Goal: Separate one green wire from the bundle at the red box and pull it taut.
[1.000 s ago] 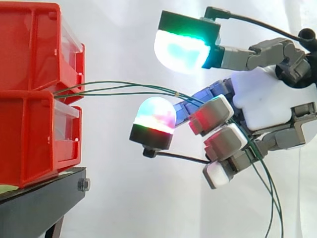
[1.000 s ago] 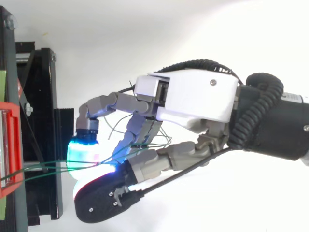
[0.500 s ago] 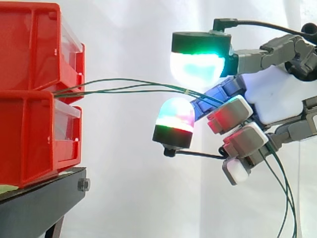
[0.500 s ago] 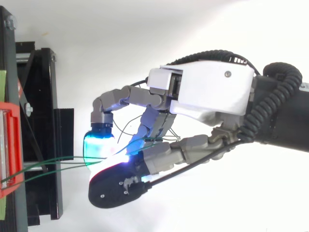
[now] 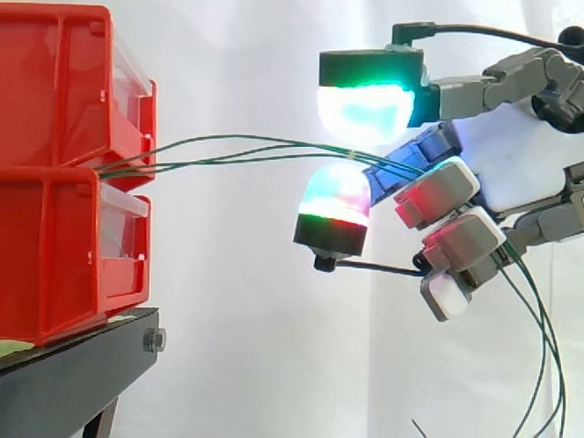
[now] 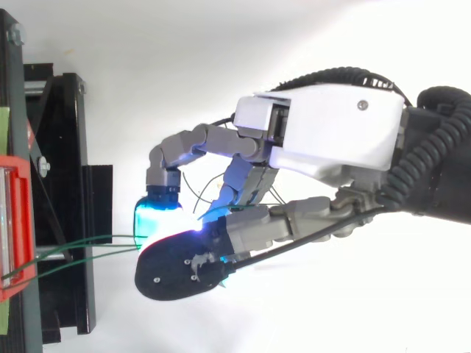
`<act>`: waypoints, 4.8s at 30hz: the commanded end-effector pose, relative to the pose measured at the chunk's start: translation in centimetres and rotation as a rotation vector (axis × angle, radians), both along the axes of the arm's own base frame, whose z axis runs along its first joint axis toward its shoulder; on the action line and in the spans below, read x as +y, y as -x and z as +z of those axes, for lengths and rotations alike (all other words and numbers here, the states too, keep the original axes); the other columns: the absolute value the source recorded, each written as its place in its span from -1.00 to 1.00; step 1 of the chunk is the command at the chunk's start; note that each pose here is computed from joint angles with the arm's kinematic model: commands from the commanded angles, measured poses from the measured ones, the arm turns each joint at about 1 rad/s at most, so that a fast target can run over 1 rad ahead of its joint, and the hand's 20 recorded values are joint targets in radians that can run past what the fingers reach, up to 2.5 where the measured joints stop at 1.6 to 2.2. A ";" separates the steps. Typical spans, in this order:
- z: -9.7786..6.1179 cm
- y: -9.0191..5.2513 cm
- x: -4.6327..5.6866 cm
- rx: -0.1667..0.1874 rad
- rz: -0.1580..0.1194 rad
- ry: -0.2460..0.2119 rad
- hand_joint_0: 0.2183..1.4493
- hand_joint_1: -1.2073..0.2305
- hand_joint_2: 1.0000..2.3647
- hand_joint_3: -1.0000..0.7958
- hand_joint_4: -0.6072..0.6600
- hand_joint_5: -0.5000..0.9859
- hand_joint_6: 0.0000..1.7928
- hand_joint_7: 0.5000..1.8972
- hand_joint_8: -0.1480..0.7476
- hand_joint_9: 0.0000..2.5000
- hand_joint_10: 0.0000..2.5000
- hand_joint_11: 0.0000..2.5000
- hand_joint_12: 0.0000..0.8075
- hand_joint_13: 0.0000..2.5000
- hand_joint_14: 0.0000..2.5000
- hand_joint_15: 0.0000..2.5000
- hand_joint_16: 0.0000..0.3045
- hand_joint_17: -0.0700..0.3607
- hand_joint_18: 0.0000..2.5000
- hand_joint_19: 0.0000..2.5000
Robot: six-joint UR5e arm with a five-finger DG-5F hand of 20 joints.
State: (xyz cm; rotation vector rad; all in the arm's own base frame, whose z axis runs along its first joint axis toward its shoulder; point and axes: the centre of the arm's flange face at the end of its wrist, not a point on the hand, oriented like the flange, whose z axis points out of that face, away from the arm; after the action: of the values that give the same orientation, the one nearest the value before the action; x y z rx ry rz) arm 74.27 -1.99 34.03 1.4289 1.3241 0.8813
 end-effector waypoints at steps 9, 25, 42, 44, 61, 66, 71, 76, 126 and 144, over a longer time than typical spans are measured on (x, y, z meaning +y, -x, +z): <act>1.0 0.6 -0.2 0.016 0.001 0.018 -0.35 -0.25 -0.98 -0.15 0.18 -0.58 0.00 -0.41 -0.09 0.02 -0.98 -0.02 -0.10 -0.05 -0.98 -0.30 -0.65 -0.12 -0.37 -0.44; 0.9 0.7 -0.2 0.020 0.005 0.021 -0.27 -0.41 -0.98 -0.26 0.06 -0.56 0.06 -0.38 -0.10 0.08 -0.99 0.14 -0.12 -0.05 -0.98 -0.29 -0.66 -0.14 -0.36 -0.45; 0.9 0.8 -0.5 0.026 0.000 0.021 -0.53 0.02 -1.00 -0.44 0.17 -0.53 0.03 -0.33 -0.05 0.16 -0.99 0.12 -0.06 -0.02 -0.98 -0.30 -0.64 -0.10 -0.33 -0.45; 0.9 0.8 -0.5 0.026 0.000 0.021 -0.44 0.01 -1.00 -0.44 0.14 -0.53 0.02 -0.30 -0.10 0.15 -0.99 0.12 -0.11 -0.03 -0.98 -0.29 -0.66 -0.13 -0.35 -0.44; 1.0 0.8 -0.5 0.024 -0.002 0.021 -0.24 -0.43 -0.99 -0.34 0.04 -0.55 0.04 -0.33 -0.10 0.10 -0.99 0.13 -0.13 -0.05 -0.98 -0.29 -0.67 -0.15 -0.37 -0.46; 0.9 0.8 -0.4 0.027 0.000 0.021 -0.24 -0.45 -1.00 -0.44 0.06 -0.55 0.03 -0.33 -0.11 0.11 -0.99 0.14 -0.13 -0.05 -0.98 -0.29 -0.67 -0.15 -0.37 -0.46; 0.9 0.8 -0.5 0.027 -0.001 0.023 -0.26 -0.44 -1.00 -0.44 0.07 -0.54 0.03 -0.33 -0.09 0.12 -0.99 0.14 -0.14 -0.05 -0.98 -0.29 -0.67 -0.15 -0.37 -0.46; 0.9 0.8 -0.6 0.027 -0.003 0.022 -0.30 -0.41 -1.00 -0.44 0.11 -0.54 0.03 -0.31 -0.10 0.12 -0.99 0.14 -0.14 -0.05 -0.98 -0.30 -0.67 -0.16 -0.37 -0.46; 0.8 0.8 -0.6 0.029 -0.005 0.023 -0.58 -0.05 -1.00 -0.44 0.16 -0.52 -0.01 -0.28 -0.01 0.17 -0.99 0.06 -0.03 -0.01 -0.98 -0.30 -0.62 -0.07 -0.32 -0.47; 0.8 0.8 -0.6 0.027 -0.004 0.024 -0.29 -0.44 -0.98 -0.19 0.02 -0.53 0.01 -0.21 -0.10 0.11 -0.98 0.10 -0.14 -0.05 -0.98 -0.29 -0.67 -0.15 -0.37 -0.45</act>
State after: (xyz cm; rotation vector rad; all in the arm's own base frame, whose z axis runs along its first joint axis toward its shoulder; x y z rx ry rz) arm 73.48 -2.53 34.88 1.4293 1.3466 0.8442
